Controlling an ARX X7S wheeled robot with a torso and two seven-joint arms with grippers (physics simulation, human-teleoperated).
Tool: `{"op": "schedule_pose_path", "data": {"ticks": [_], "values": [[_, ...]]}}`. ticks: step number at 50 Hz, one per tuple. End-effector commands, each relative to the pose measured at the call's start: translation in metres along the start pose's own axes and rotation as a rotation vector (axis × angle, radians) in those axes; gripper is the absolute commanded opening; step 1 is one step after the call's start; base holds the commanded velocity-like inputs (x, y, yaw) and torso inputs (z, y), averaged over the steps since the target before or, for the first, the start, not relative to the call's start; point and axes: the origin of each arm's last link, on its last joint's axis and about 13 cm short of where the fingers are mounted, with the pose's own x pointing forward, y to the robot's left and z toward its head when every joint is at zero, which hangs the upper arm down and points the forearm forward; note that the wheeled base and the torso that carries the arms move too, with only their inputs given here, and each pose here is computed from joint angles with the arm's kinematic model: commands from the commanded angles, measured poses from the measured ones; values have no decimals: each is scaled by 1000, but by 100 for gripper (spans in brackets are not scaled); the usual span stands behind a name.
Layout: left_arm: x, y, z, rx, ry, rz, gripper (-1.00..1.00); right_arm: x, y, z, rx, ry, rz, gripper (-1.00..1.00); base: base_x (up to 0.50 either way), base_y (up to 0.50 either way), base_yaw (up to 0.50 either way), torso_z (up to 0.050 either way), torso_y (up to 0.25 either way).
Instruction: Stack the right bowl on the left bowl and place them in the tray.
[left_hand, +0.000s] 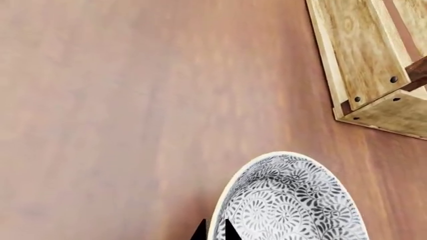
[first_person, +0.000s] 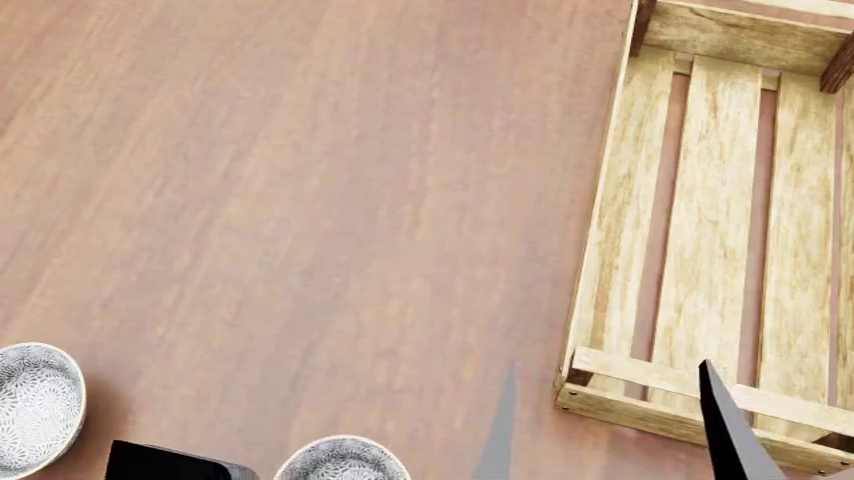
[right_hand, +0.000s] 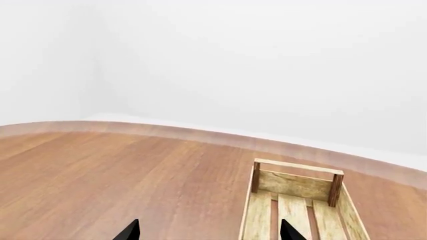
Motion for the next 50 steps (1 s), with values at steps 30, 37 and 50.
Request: {"op": "schedule_pose_path", "data": {"ticks": [30,37,50], "values": [[-42,-1,68,-90,-187,57,-100,0,1,-1,1,3,4,100,0,0,0,0,0],[-50,5,79,-112,-214,88,-100,0,1,-2,0,3,6,100,0,0,0,0,0],[-53,28,83,-153,-245,167,-100,0,1,-3,0,6,8,100,0,0,0,0,0]]}}
